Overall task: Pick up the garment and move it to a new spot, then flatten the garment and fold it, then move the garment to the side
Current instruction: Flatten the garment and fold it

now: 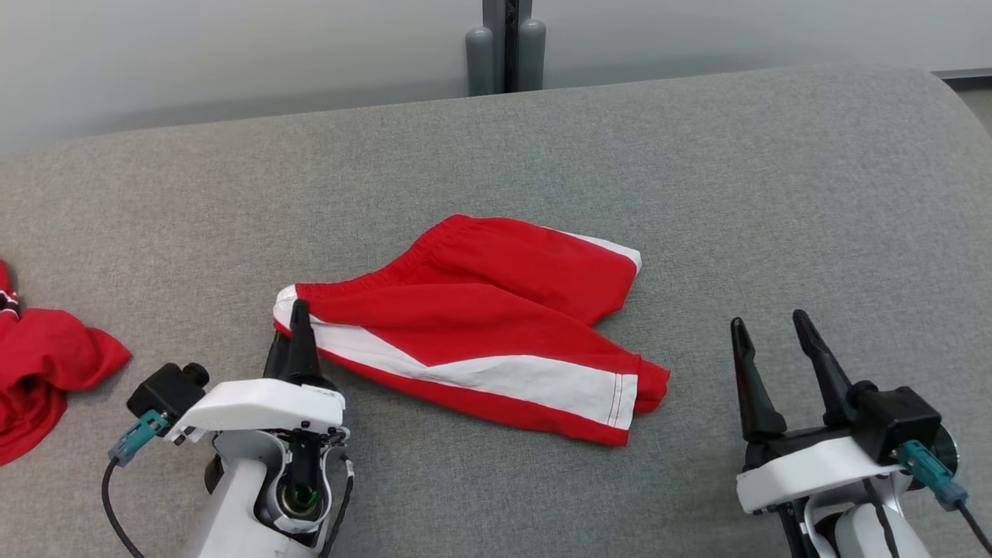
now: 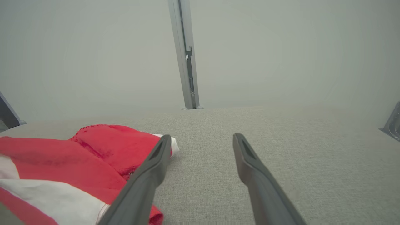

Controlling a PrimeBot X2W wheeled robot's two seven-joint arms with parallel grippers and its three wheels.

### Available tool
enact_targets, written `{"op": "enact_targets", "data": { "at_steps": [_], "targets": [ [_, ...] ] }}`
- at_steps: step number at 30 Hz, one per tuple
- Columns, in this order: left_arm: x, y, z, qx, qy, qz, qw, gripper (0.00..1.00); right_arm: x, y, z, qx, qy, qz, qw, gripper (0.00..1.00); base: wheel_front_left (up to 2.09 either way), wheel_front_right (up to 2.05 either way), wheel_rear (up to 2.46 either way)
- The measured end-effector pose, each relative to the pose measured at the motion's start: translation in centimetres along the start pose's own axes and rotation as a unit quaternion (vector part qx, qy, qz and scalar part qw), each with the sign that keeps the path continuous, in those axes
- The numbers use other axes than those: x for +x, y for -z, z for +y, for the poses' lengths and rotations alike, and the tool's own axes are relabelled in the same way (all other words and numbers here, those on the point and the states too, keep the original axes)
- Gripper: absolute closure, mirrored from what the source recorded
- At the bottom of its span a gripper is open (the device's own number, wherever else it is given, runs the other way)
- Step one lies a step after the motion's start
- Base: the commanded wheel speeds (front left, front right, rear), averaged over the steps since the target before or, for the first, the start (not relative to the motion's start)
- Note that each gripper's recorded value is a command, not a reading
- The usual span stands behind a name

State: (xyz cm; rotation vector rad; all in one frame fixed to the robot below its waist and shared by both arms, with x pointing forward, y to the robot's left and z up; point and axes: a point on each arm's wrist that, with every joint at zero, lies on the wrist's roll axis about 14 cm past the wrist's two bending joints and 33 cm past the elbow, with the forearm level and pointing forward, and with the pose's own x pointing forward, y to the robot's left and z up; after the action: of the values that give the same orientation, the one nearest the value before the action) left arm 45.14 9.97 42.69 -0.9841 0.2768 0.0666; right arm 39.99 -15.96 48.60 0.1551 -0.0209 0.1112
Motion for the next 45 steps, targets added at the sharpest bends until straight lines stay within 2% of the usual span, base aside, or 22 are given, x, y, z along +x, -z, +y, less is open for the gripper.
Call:
{"op": "enact_targets", "data": {
  "at_steps": [4, 9, 15, 25, 27, 32, 36, 38, 41, 42, 43, 44, 45],
  "targets": [
    [-0.1, -0.7, -1.2, 0.079, 0.033, -0.014, 0.996, 0.00, -0.1, 1.0, 2.1, 0.015, -0.028, 0.014, 0.999, 0.00, 0.00, 0.00, 0.00],
    [-1.3, -2.4, -3.1, 0.193, 0.079, -0.056, 0.976, 0.00, -0.5, 2.1, 4.3, 0.029, -0.066, 0.033, 0.997, 0.00, 0.00, 0.00, 0.00],
    [-3.7, -3.8, -3.1, 0.274, 0.088, -0.091, 0.953, 0.00, -1.4, 4.1, 7.6, 0.044, -0.126, 0.069, 0.989, 0.00, 0.00, 0.00, 0.00],
    [-7.0, -4.7, -2.7, 0.311, 0.080, -0.117, 0.940, 0.00, -4.8, 7.8, 10.6, 0.034, -0.202, 0.138, 0.969, 0.00, 0.00, 0.00, 0.00],
    [-7.3, -4.6, -2.5, 0.318, 0.077, -0.117, 0.938, 0.00, -5.6, 8.8, 10.0, 0.027, -0.202, 0.159, 0.966, 0.00, 0.00, 0.00, 0.00],
    [-7.0, -4.1, -2.3, 0.320, 0.074, -0.111, 0.938, 0.00, -4.4, 9.0, 7.7, 0.003, -0.173, 0.157, 0.972, 0.00, 0.00, 0.00, 0.00],
    [-6.8, -3.7, -2.2, 0.320, 0.074, -0.104, 0.939, 0.00, -3.7, 9.9, 8.2, 0.016, -0.169, 0.169, 0.971, 0.00, 0.00, 0.00, 0.00],
    [-6.8, -3.6, -2.2, 0.321, 0.075, -0.103, 0.939, 0.00, -3.6, 10.9, 8.0, -0.009, -0.179, 0.185, 0.966, 0.00, 0.00, 0.00, 0.00],
    [-7.0, -3.8, -2.2, 0.321, 0.073, -0.105, 0.938, 0.00, -2.8, 11.4, 8.2, -0.009, -0.179, 0.192, 0.965, 0.00, 0.00, 0.00, 0.00],
    [-7.1, -4.0, -2.1, 0.322, 0.071, -0.108, 0.938, 0.00, -2.8, 11.7, 8.5, -0.010, -0.182, 0.196, 0.964, 0.23, 0.00, 0.00, 0.00],
    [-7.2, -4.1, -2.1, 0.321, 0.069, -0.110, 0.938, 0.00, -2.8, 11.8, 8.6, -0.012, -0.185, 0.198, 0.963, 0.56, 0.00, 0.00, 0.00],
    [-7.3, -4.2, -2.1, 0.320, 0.069, -0.111, 0.938, 0.00, -2.7, 11.9, 8.6, -0.016, -0.186, 0.200, 0.962, 0.69, 0.00, 0.00, 0.00],
    [-7.4, -4.3, -2.1, 0.320, 0.068, -0.113, 0.938, 0.00, -2.6, 11.9, 8.5, -0.020, -0.187, 0.200, 0.962, 1.00, 0.00, 0.00, 0.00]
  ]
}}
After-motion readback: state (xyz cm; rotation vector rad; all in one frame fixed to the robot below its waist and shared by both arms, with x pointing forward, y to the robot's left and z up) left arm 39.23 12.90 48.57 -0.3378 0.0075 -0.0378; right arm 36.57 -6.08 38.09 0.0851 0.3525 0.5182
